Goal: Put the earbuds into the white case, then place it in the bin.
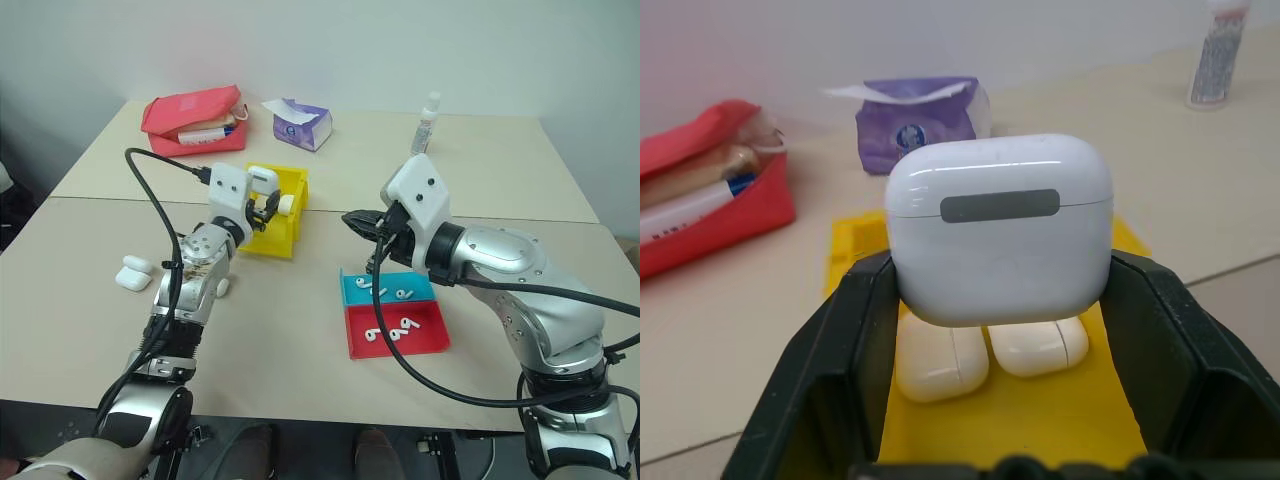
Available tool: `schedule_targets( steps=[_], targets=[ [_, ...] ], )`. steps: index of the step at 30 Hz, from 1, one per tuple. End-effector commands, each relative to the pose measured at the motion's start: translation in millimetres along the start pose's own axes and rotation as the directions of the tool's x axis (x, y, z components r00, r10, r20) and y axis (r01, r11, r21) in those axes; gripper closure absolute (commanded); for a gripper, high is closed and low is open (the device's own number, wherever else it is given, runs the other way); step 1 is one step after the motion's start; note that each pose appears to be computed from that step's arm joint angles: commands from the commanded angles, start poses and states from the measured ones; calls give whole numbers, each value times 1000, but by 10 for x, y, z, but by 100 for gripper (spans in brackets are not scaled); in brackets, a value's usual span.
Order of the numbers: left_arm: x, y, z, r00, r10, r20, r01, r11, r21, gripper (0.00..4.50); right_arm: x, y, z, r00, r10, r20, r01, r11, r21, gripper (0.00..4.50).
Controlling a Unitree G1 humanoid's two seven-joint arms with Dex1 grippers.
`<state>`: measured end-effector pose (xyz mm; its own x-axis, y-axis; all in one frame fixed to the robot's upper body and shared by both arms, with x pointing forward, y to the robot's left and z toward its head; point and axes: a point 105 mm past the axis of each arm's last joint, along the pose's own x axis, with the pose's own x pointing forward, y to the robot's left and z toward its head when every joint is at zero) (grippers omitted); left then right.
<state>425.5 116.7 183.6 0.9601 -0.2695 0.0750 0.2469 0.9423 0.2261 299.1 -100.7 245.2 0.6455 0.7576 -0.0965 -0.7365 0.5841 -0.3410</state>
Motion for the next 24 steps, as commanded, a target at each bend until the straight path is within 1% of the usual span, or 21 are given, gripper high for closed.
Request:
schedule_targets(
  steps=[1, 2, 5, 7, 8, 12, 15, 17, 19, 21, 24],
  targets=[
    [3, 78, 109, 1000, 15, 25, -16, 1000, 23, 40, -53, 4, 92, 999, -21, 31, 22, 999, -38, 450],
    [-14, 94, 114, 1000, 10, 28, -11, 1000, 16, 9, -59, 6, 86, 999, -21, 28, 22, 999, -38, 450],
    [-113, 106, 157, 996, -73, 51, 73, 997, 11, 3, -69, 30, 98, 999, -16, 44, 17, 1000, -26, 450],
    [-250, 131, 196, 983, -173, 61, 175, 984, -21, 3, -78, 56, 132, 997, -4, 80, 5, 1000, -13, 450],
    [-342, 152, 229, 971, -228, 70, 231, 972, -38, 3, -82, 68, 139, 995, 0, 95, 1, 1000, -13, 450],
    [-816, 161, 363, 891, -446, 80, 448, 894, 2, 3, -79, 61, 57, 992, -31, 124, 33, 999, -13, 450],
    [-1227, 194, 481, 817, -570, 83, 571, 821, 13, 3, -142, 32, -143, 993, -51, 108, 48, 998, 32, 450],
    [-1447, 230, 541, 784, -616, 77, 617, 787, 13, 3, -207, 13, -292, 995, -57, 80, 56, 998, 24, 450],
    [-1581, 254, 566, 771, -634, 60, 634, 773, 15, 3, -264, 0, -378, 997, -53, 59, 52, 999, 6, 450],
    [-1741, 287, 567, 764, -645, 23, 645, 764, 15, 3, -362, 27, -369, 997, 21, 75, -23, 1000, 20, 450],
    [-1966, 225, 500, 722, -691, -33, 691, 722, -16, 3, -454, 56, -310, 990, 93, 106, -98, 995, 38, 450]
  ],
)
